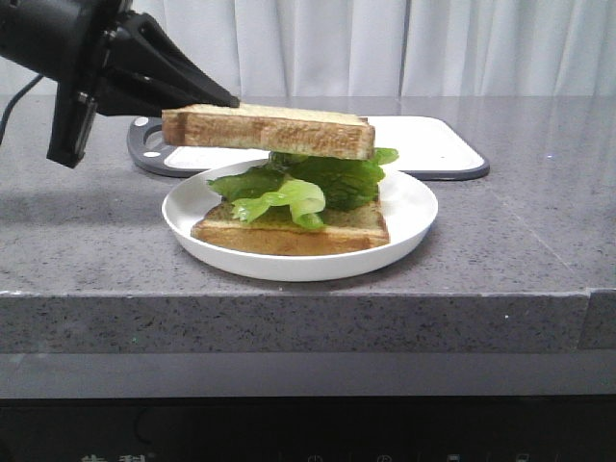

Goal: Left arm grabs bread, right arm adds lettuce
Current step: 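Swing the held bread slice over the lettuce and lower it with the left gripper, then open the left gripper and withdraw it from the sandwich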

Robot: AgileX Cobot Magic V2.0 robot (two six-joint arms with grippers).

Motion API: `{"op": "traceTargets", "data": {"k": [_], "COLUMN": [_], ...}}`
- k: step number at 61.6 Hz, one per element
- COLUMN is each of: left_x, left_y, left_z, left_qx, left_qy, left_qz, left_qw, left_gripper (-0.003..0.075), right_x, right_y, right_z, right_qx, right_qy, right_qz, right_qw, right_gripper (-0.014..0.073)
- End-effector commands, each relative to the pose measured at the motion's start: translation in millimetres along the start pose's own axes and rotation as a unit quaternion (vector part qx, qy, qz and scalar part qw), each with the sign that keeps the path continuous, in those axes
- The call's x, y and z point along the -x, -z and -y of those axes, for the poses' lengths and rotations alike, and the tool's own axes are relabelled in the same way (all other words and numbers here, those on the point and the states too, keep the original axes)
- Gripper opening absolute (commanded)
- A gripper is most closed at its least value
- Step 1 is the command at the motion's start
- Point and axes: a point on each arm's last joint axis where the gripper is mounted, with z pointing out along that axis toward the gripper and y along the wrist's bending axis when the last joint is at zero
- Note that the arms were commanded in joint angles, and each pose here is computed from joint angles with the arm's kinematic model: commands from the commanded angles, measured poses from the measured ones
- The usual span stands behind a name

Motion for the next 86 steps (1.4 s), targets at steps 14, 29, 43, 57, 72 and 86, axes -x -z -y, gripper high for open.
{"op": "traceTargets", "data": {"k": [14,29,43,57,72,86], "left_x": [-1.5,-3.0,-1.9,-0.3,-3.2,-3.4], "left_y": [-1.5,-1.1,4.6,35.9,52.7,52.6], "left_z": [24.7,20.7,19.3,25.8,32.8,32.3], "left_qx": [-0.021,-0.001,0.005,0.009,0.018,0.022], "left_qy": [-0.032,-0.041,-0.042,-0.054,-0.069,-0.081], "left_qz": [0.009,-0.001,0.004,0.046,0.068,0.067], "left_qw": [0.999,0.999,0.999,0.997,0.995,0.994], "left_gripper": [0.0077,0.0369,0.0488,0.0468,0.016,-0.002], "right_x": [10.3,10.4,10.4,10.2,10.2,10.2], "right_y": [12.7,12.7,12.7,12.7,12.7,12.7], "right_z": [-0.2,-0.5,-0.5,-0.5,-0.5,-0.5], "right_qx": [-0.005,-0.004,-0.004,-0.003,-0.003,-0.003], "right_qy": [0.002,0.0,0.0,0.0,0.0,0.0], "right_qz": [0.051,0.052,0.052,0.051,0.051,0.051], "right_qw": [0.999,0.999,0.999,0.999,0.999,0.999], "right_gripper": [-0.0058,-0.0058,-0.0058,-0.0058,-0.0058,-0.0058]}}
